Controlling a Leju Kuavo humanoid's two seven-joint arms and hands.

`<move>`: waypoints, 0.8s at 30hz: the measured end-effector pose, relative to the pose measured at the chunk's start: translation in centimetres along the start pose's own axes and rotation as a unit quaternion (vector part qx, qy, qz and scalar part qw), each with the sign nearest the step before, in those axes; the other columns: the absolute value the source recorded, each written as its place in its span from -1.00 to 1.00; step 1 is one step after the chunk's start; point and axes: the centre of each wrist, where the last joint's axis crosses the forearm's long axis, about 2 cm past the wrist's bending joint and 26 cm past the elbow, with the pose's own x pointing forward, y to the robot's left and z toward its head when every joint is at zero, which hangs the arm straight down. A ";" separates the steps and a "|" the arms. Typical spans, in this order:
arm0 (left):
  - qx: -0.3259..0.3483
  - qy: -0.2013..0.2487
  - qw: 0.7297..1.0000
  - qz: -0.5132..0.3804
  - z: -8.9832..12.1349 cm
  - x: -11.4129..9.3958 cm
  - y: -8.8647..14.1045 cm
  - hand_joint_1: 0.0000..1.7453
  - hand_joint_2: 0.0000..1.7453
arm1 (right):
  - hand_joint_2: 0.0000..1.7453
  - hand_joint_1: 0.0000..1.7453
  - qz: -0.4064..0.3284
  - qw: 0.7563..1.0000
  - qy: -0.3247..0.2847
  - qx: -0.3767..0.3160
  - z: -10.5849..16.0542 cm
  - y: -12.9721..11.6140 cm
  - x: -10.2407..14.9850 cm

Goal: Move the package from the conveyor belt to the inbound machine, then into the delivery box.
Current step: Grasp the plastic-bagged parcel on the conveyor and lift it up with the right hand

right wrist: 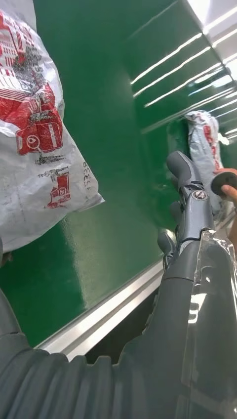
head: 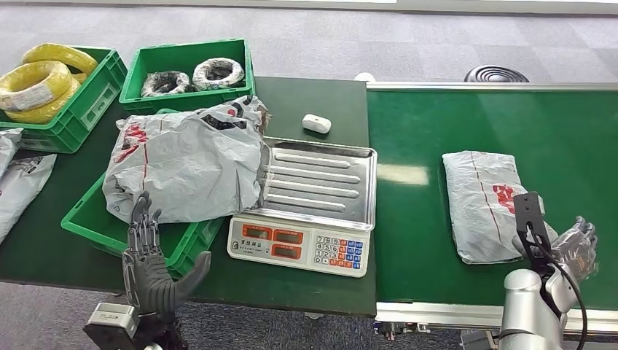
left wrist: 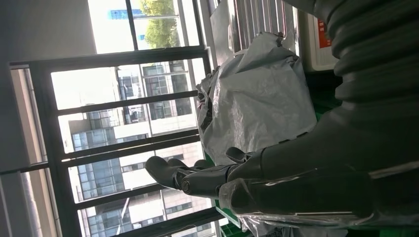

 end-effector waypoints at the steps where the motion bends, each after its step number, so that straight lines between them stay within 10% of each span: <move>1: -0.001 0.000 1.000 -0.001 0.0 0.0 0.0 -1.00 1.00 | 1.00 -1.00 0.000 1.000 0.004 0.005 -0.4 0.0 -0.1; 24: 0.001 -0.008 1.000 -0.024 -0.2 0.2 0.7 -1.00 1.00 | 1.00 -1.00 -0.059 0.995 -0.039 0.063 -1.5 1.3 1.5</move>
